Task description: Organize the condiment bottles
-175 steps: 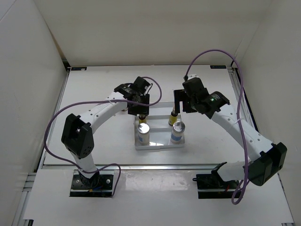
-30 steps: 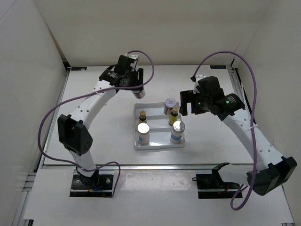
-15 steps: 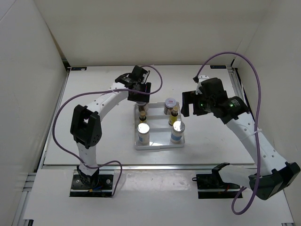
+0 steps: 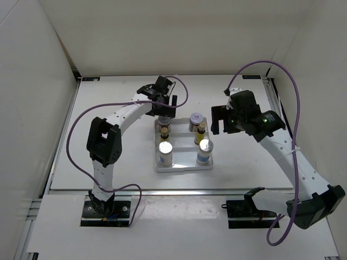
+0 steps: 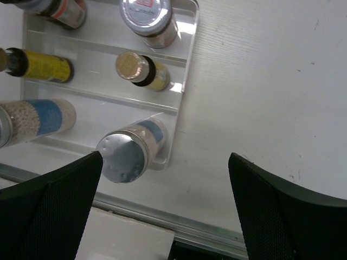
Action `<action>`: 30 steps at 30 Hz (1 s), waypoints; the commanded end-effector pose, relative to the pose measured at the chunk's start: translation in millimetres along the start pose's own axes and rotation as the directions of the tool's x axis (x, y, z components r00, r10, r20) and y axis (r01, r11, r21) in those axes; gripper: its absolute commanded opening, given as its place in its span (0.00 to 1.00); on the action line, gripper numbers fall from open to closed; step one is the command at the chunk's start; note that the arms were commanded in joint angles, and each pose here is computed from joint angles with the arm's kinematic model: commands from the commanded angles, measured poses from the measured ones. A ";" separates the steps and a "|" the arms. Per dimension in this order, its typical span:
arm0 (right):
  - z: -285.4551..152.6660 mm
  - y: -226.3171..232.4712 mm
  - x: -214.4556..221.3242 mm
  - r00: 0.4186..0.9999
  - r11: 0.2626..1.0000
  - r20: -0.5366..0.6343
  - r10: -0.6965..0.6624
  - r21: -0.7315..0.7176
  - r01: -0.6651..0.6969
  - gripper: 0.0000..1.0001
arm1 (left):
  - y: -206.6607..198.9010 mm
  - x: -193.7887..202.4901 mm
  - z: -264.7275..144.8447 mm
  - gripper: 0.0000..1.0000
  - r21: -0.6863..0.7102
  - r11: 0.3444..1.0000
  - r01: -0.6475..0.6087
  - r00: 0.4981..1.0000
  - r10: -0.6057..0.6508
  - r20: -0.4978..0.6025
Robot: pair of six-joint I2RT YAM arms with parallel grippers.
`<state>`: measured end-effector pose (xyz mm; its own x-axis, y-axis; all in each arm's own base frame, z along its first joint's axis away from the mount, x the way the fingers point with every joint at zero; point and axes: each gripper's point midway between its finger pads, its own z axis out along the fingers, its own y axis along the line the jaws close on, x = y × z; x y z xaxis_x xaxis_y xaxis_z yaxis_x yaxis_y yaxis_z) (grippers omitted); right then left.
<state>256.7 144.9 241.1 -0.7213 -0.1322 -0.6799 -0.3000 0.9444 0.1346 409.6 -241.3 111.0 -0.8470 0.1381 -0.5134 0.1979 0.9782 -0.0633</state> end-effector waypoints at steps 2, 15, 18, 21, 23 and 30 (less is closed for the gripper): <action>-0.4 -23.3 -0.3 0.998 0.986 -0.020 0.066 0.152 -0.062 1.00 | 10.6 -61.0 -74.4 1.00 -0.041 0.998 0.044 0.976 -0.034 0.217; -24.2 -49.4 -3.7 0.972 0.948 0.179 0.154 0.252 -0.197 1.00 | 117.3 -37.5 -246.9 1.00 -0.226 0.950 0.215 0.790 -0.033 0.613; -27.0 -45.9 5.4 0.975 0.965 0.186 0.121 0.210 -0.160 1.00 | 130.0 6.9 -236.3 1.00 -0.197 0.953 0.232 0.754 -0.049 0.655; -25.7 -44.8 12.9 0.975 0.970 0.189 0.113 0.190 -0.149 1.00 | 138.7 43.3 -223.3 1.00 -0.164 0.957 0.238 0.716 -0.059 0.695; -23.5 -45.8 16.1 0.977 0.971 0.187 0.104 0.192 -0.140 1.00 | 143.7 57.5 -223.1 1.00 -0.149 0.959 0.240 0.686 -0.060 0.725; -25.1 -52.5 14.9 0.966 0.963 0.232 0.112 0.216 -0.163 1.00 | 150.2 70.6 -212.7 1.00 -0.177 0.955 0.238 0.667 -0.028 0.744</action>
<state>236.4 88.0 225.7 -0.6563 0.0176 -0.7543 -0.0518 0.9963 0.0683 264.5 -51.1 205.1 -0.3618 0.0062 -0.9322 -0.0809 0.9960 0.0380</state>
